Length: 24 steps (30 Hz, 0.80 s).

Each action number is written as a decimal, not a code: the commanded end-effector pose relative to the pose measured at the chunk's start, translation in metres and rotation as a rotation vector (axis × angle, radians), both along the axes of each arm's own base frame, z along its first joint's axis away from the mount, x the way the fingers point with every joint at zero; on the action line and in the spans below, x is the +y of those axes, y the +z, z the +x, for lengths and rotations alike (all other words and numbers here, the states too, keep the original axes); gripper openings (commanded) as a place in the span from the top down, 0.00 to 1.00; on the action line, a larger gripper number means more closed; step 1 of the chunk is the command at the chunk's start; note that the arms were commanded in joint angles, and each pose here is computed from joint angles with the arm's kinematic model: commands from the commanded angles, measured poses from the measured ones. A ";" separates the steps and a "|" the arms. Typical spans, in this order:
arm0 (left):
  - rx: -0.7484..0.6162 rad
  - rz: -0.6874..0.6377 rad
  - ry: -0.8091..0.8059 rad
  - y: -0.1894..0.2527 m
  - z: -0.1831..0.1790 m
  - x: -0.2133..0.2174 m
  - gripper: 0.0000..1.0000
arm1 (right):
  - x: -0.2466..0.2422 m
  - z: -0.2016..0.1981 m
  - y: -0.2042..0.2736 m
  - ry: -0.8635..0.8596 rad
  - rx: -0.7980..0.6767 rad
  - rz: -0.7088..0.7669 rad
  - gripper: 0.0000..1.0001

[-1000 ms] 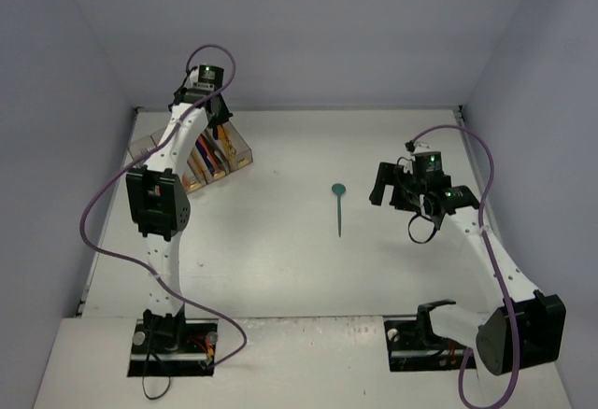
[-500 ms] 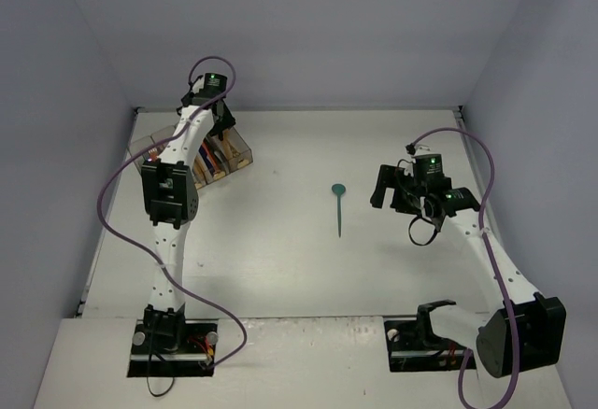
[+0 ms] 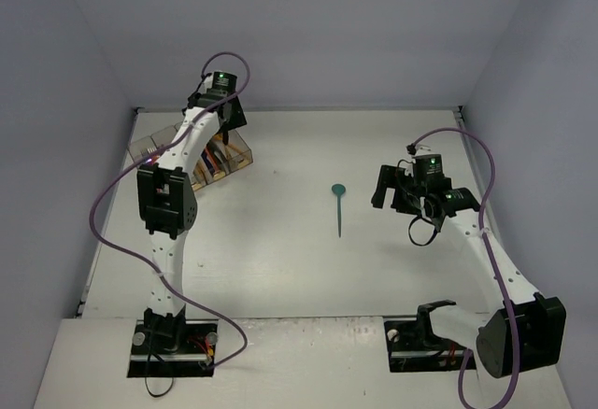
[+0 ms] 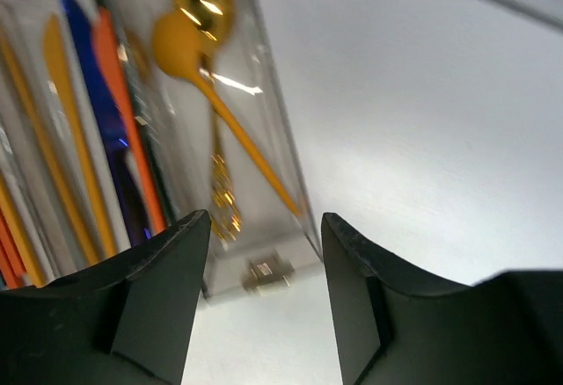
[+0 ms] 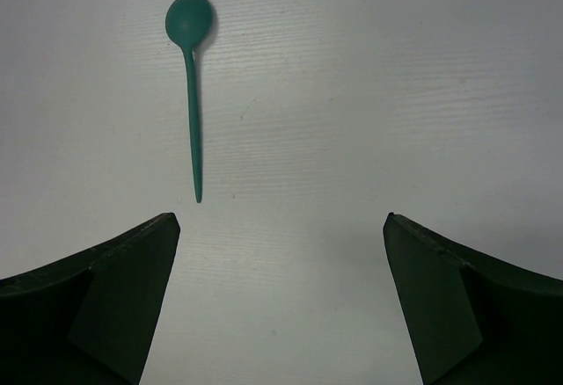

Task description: Sort the eating utensils into containers

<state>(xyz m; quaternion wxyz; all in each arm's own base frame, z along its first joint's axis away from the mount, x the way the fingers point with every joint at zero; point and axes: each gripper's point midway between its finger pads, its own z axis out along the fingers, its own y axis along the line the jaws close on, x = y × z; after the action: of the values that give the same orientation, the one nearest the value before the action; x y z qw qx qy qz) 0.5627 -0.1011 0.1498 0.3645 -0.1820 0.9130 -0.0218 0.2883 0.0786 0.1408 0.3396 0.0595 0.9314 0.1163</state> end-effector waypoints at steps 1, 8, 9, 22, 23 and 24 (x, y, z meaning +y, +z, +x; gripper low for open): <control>-0.130 0.002 -0.178 0.067 -0.033 -0.072 0.50 | -0.011 0.008 0.013 -0.050 -0.057 -0.030 0.00; -0.056 -0.034 -0.384 0.028 -0.104 -0.183 0.49 | -0.024 0.006 0.018 -0.116 -0.082 -0.050 0.00; -0.044 -0.036 -0.416 0.022 -0.115 -0.199 0.49 | -0.026 0.005 0.019 -0.126 -0.085 -0.052 0.00; 0.000 -0.021 -0.573 -0.031 -0.158 -0.304 0.49 | -0.035 -0.011 0.017 -0.198 -0.082 -0.033 0.00; 0.004 -0.014 -0.577 -0.035 -0.159 -0.307 0.49 | -0.035 -0.012 0.017 -0.199 -0.084 -0.033 0.00; 0.008 -0.012 -0.580 -0.039 -0.159 -0.309 0.49 | -0.036 -0.012 0.018 -0.199 -0.086 -0.033 0.00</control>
<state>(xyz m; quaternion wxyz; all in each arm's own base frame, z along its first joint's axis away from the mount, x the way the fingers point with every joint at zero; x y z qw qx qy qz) 0.3896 -0.3860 0.0744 0.2877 0.0967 0.9477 -0.0990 0.2746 0.0485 0.1464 0.3672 0.1245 0.9190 0.0714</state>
